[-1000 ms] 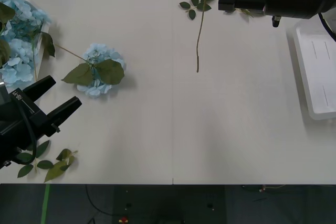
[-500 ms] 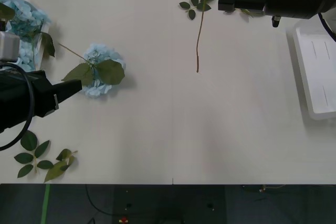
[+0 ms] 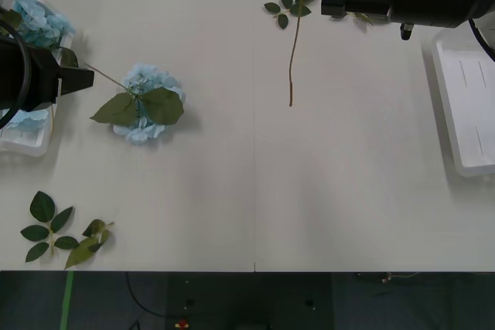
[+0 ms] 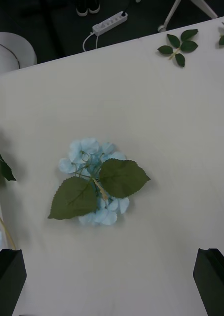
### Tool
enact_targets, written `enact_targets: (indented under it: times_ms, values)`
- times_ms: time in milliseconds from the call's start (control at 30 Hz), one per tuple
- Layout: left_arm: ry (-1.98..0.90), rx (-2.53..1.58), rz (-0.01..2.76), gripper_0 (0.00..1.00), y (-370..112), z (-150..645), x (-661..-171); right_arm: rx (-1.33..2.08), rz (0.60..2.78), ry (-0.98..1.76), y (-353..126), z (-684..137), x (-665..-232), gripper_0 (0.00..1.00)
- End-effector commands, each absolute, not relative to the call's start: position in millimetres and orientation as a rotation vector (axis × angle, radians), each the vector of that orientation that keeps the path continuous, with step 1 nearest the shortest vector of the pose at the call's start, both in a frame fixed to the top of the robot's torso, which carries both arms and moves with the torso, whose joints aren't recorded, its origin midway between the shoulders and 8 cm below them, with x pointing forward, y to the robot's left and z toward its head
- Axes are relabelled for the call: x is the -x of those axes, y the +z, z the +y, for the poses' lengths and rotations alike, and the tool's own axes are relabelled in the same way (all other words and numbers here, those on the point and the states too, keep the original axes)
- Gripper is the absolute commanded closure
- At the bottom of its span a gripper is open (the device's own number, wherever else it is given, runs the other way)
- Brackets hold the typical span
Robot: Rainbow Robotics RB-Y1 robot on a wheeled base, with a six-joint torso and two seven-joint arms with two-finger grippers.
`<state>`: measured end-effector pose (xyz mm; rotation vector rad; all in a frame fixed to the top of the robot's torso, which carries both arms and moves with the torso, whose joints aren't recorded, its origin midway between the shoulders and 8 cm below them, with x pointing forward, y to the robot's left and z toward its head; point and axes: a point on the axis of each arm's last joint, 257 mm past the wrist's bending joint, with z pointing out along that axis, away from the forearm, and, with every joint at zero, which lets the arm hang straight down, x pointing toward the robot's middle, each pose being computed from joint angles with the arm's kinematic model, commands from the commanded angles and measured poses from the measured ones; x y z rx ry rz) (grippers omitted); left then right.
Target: Place the red flowers into the right box and the blue flowers into the left box. If a person shows an open palm, hand one flower to the person first, then continue sorting.
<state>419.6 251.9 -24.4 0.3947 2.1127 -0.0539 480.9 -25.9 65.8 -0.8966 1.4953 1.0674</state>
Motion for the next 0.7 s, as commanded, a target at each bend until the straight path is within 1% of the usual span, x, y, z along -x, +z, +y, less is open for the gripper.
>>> enact_targets:
  times_ms: [33,233,333,533,700]
  values:
    - [0.047,-0.488,2.13,0.0,-15,249,-439,0.905,1.484,1.091,71,-15,-471,1.0]
    - [0.111,-0.522,2.196,0.0,-21,243,-472,0.903,1.484,1.089,71,-15,-472,1.0]
    - [0.119,-0.528,2.227,0.0,-27,238,-482,0.904,1.483,1.089,71,-15,-471,1.0]
    - [0.27,-0.526,2.277,0.0,-25,251,-503,0.898,1.485,1.083,71,-15,-473,1.0]
    - [0.305,-0.534,2.335,0.0,-32,245,-522,0.892,1.486,1.087,71,-15,-474,1.0]
